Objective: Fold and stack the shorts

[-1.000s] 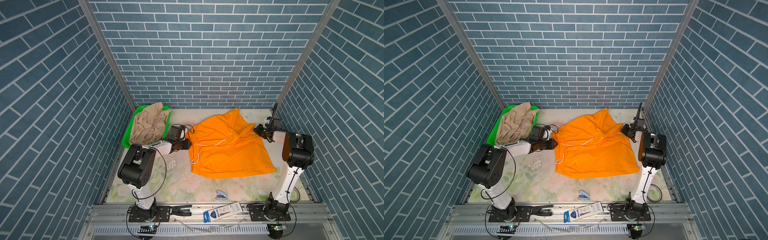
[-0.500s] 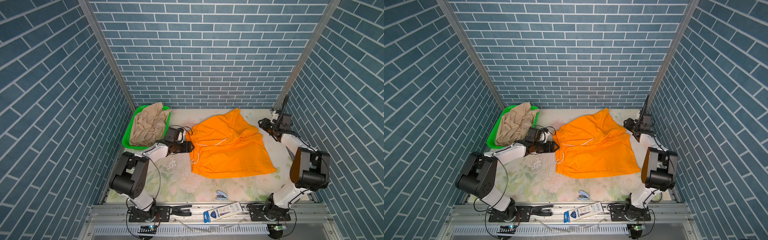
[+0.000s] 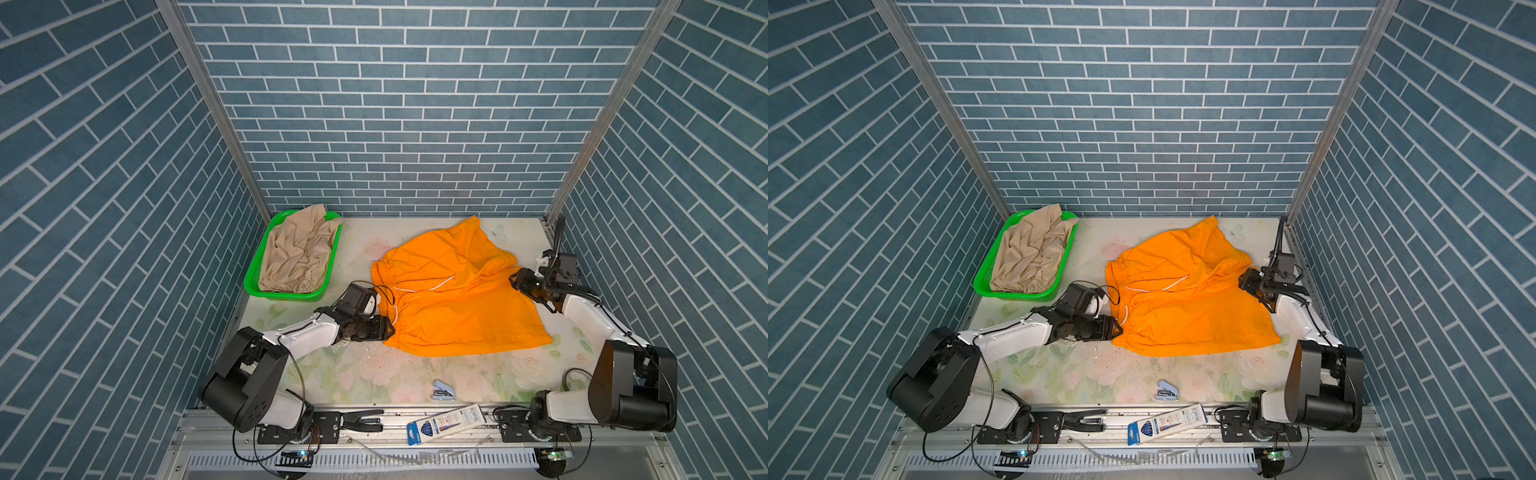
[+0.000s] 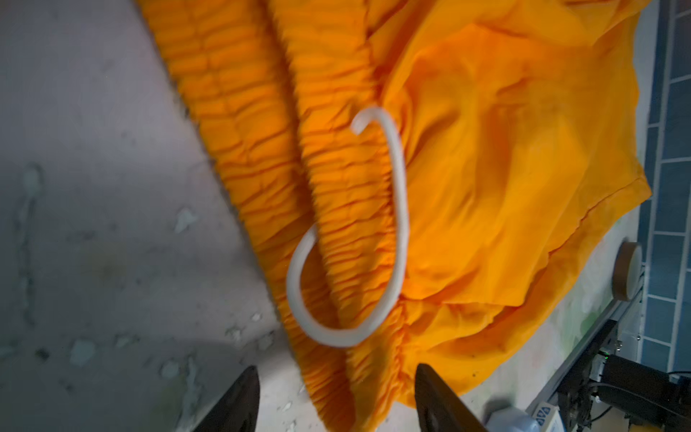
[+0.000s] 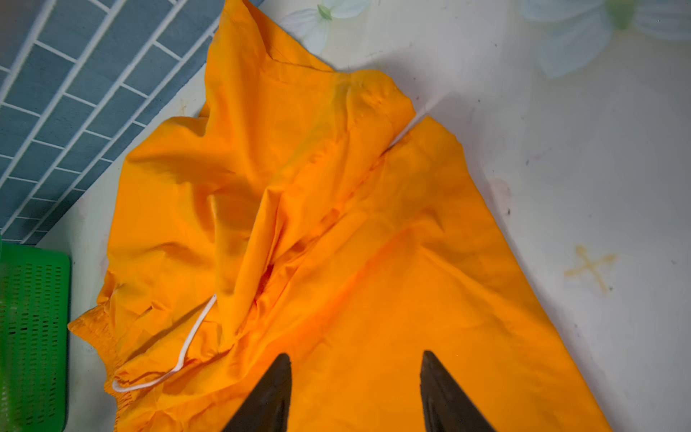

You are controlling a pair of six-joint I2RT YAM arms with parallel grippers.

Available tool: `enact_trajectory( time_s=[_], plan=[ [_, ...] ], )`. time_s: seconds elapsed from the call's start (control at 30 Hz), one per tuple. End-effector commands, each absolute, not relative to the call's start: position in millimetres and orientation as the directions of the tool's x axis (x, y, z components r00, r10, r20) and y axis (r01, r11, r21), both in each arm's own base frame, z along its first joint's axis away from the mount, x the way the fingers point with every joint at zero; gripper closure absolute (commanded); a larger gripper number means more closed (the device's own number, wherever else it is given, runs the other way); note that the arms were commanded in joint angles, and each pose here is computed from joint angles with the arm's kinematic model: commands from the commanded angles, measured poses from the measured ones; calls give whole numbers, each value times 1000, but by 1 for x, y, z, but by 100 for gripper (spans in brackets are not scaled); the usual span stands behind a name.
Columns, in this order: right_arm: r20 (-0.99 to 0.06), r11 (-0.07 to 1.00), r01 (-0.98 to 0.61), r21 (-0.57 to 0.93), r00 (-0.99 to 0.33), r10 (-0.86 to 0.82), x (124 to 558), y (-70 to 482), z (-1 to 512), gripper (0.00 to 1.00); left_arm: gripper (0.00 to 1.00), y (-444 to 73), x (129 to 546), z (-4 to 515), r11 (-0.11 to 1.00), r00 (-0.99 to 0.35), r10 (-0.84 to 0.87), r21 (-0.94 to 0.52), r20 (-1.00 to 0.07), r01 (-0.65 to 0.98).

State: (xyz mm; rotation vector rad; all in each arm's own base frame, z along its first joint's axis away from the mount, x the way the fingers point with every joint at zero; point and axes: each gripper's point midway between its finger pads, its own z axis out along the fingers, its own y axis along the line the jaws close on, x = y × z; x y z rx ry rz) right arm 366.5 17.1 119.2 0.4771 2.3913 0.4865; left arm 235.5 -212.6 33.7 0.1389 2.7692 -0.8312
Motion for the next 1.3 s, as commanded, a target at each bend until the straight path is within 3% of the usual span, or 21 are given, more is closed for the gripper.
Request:
enact_trajectory(
  time_s=[0.0, 0.3, 0.37, 0.5, 0.53, 0.87, 0.9, 0.97, 1.03, 1.1, 1.2, 1.27],
  plan=[
    [-505, 863, 230, 450, -732, 458, 356, 16, 120, 44, 34, -210, 228, 31, 839, -967, -3, -526, -255, 136],
    [-510, 862, 218, 457, -730, 455, 370, 16, 121, 42, 41, -236, 225, 29, 824, -964, 60, -533, -258, 194],
    [-507, 862, 220, 457, -731, 456, 370, 16, 119, 42, 55, -237, 224, 27, 824, -966, 59, -534, -253, 191],
    [-511, 878, 219, 425, -742, 433, 377, 12, 117, 43, 96, -229, 221, 21, 850, -971, 60, -498, -232, 171],
    [-514, 883, 217, 415, -745, 425, 380, 10, 118, 43, 100, -223, 219, 19, 865, -973, 62, -474, -223, 164],
    [-552, 941, 88, 327, -790, 266, 431, 14, 145, 42, 100, -145, 189, 31, 925, -992, -48, -380, -120, 2],
    [-552, 945, 72, 319, -796, 247, 437, 17, 143, 42, 96, -138, 189, 31, 926, -991, -71, -376, -115, -23],
    [-549, 952, 23, 305, -813, 195, 451, 26, 138, 42, 52, -132, 195, 34, 922, -986, -110, -384, -129, -52],
    [-534, 958, -35, 285, -836, 128, 467, 39, 126, 42, 46, -135, 204, 42, 913, -980, -120, -406, -160, -46],
    [-505, 955, -93, 281, -860, 65, 481, 55, 113, 42, 26, -139, 217, 54, 908, -974, -118, -418, -195, -27],
    [-493, 934, -195, 300, -870, -24, 506, 85, 98, 41, 17, -144, 235, 75, 907, -960, -106, -420, -259, 13],
    [-498, 921, -235, 310, -865, -53, 522, 99, 92, 41, 16, -146, 250, 90, 908, -943, -103, -418, -316, 41]
  ],
)
